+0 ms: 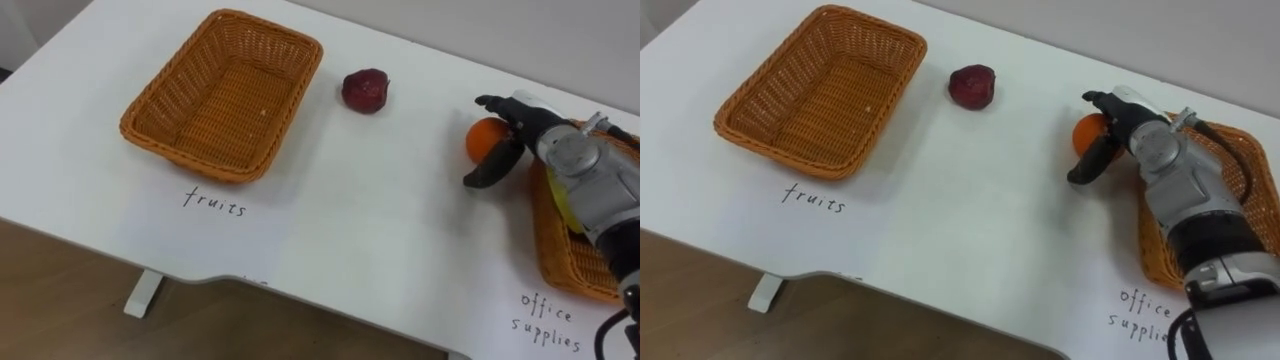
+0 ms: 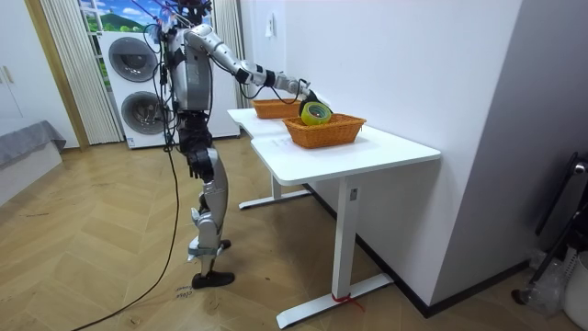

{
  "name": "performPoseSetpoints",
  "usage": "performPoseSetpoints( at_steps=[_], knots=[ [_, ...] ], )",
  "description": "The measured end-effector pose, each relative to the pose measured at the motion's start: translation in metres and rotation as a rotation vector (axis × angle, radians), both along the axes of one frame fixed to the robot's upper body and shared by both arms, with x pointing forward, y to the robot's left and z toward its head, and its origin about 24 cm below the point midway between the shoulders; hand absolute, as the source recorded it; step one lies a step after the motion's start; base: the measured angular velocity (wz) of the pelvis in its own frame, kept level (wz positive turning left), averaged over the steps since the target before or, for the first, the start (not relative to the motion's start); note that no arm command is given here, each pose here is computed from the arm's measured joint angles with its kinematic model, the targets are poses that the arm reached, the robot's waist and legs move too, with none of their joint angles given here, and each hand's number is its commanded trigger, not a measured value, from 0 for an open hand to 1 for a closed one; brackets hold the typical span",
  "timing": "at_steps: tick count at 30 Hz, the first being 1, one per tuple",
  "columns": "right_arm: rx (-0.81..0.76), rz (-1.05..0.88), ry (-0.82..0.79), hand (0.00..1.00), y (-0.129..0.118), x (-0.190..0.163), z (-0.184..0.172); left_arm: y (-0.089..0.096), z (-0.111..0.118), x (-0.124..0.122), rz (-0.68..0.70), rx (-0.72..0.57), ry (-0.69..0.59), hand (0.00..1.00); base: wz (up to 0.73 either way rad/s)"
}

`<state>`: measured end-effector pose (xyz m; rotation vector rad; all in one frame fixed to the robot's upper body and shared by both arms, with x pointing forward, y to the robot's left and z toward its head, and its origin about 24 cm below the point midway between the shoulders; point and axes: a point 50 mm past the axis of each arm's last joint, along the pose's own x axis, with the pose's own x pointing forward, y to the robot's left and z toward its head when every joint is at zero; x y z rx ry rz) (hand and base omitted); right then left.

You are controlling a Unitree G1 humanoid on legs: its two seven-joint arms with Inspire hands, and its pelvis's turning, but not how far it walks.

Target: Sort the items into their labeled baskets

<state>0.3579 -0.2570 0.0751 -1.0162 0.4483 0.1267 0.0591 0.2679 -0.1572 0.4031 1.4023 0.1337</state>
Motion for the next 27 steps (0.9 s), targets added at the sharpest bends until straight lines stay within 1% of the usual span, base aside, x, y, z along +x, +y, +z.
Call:
performPoseSetpoints(
  at_steps=[17,22,27],
  knots=[
    [0.008,0.004,0.005,0.00,-0.0003,-0.0003,-0.0015,-0.0002,-0.0005,-0.0007,-0.002,-0.013,0.010,0.00,0.00],
    [-0.002,0.014,0.026,0.00,-0.0001,-0.0007,-0.0019,0.0001,-0.0013,-0.0031,0.001,-0.025,0.032,0.00,0.00],
    [-0.013,0.025,0.042,0.00,0.0005,0.0001,-0.0006,-0.0001,-0.0011,-0.0007,-0.001,-0.027,0.027,0.00,0.00]
  ],
)
